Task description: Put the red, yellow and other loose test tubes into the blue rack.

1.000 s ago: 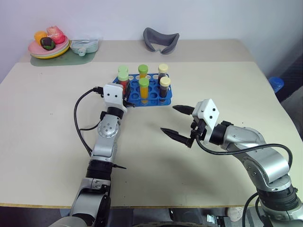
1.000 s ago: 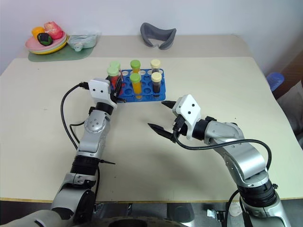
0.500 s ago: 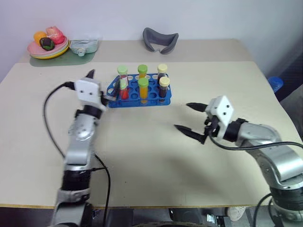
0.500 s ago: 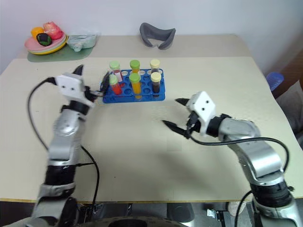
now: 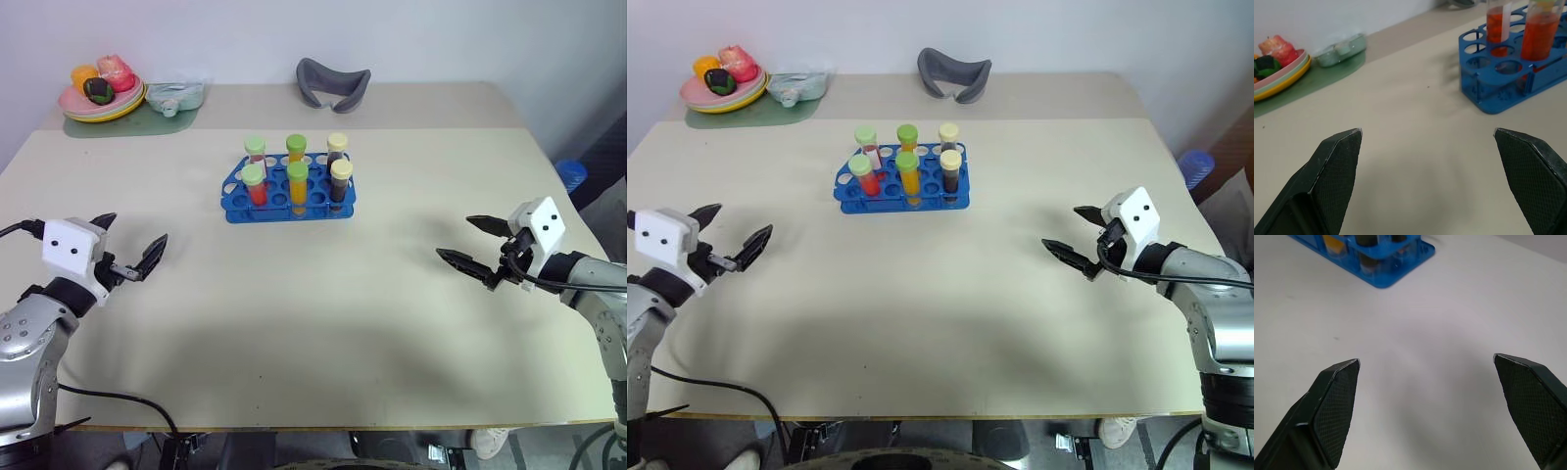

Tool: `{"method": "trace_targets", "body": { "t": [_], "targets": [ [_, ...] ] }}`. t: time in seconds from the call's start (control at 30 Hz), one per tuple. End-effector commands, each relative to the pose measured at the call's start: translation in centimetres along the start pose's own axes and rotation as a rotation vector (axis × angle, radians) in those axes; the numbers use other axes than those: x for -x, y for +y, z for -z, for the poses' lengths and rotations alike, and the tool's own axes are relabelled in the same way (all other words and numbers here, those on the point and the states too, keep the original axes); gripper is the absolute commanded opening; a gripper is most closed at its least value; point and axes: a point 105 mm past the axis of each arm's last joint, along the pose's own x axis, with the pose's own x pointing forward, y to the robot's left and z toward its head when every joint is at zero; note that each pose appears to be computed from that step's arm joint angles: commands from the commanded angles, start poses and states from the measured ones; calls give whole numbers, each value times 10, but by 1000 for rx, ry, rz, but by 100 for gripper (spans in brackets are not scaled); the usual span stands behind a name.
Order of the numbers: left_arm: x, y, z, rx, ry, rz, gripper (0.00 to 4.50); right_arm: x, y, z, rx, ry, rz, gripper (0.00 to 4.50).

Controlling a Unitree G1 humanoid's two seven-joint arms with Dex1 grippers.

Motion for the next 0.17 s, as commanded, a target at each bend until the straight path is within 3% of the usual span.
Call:
{"method": "trace_targets", "body": {
  "t": [0.03, 0.17],
  "targets": [
    [7, -3, -9, -15, -27, -18, 441, -1, -1, -8, 37, -35, 7, 450],
    [15, -14, -3, -1, -4, -25, 441, -5, -1, -4, 36, -33, 10, 450]
  ]
}}
